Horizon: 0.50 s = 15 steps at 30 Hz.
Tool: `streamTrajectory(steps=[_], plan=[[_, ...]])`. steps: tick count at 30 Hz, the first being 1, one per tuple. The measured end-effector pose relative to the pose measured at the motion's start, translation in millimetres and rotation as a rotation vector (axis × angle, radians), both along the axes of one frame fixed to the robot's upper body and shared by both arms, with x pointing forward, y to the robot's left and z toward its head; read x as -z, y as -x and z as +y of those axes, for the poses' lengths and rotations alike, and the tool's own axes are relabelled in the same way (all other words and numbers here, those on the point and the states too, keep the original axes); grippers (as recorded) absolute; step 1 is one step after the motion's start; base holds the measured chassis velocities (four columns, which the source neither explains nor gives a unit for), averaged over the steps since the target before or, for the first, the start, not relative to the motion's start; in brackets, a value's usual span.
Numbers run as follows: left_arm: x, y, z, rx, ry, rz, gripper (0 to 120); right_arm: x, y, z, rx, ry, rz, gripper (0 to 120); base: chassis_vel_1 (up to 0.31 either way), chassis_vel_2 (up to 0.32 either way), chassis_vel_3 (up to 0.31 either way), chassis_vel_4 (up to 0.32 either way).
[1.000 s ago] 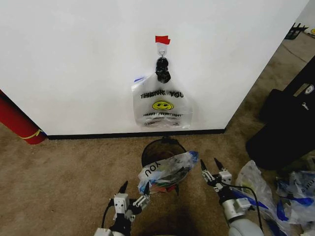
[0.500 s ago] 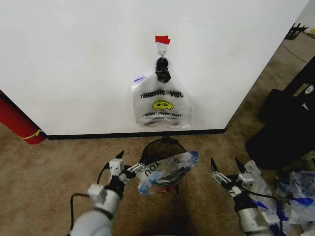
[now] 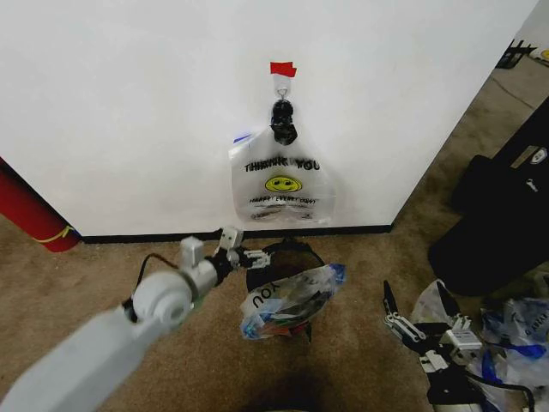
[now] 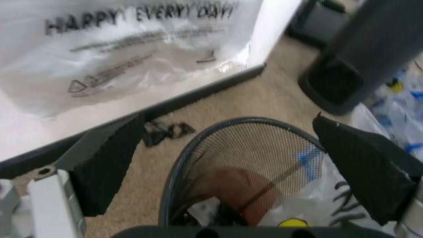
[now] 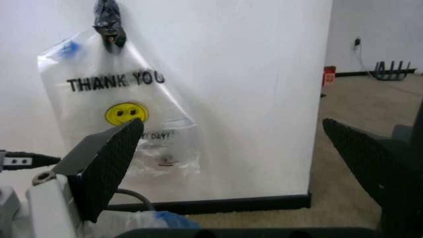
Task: Pick up the garbage bag from the wall and place it over the trash bin.
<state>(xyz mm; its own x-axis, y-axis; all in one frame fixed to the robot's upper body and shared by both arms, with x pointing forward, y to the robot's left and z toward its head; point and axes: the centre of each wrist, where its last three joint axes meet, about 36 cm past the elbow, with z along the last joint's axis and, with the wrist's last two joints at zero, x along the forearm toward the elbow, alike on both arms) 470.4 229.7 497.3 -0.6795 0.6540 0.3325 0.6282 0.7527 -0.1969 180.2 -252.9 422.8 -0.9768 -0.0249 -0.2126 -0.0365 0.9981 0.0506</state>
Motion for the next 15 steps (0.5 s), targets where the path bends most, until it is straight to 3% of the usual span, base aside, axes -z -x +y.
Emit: streamTrajectory(steps=[7, 15], plan=[[17, -49, -5, 0.090, -0.115, 0.074, 100, -8, 3, -3, 0.019, -0.003, -0.014, 100, 0.000, 0.000, 0.000, 0.000], [34, -75, -24, 0.130, -0.194, 0.136, 98, -15, 0, -7, 0.024, 0.004, -0.027, 100, 0.000, 0.000, 0.000, 0.000]])
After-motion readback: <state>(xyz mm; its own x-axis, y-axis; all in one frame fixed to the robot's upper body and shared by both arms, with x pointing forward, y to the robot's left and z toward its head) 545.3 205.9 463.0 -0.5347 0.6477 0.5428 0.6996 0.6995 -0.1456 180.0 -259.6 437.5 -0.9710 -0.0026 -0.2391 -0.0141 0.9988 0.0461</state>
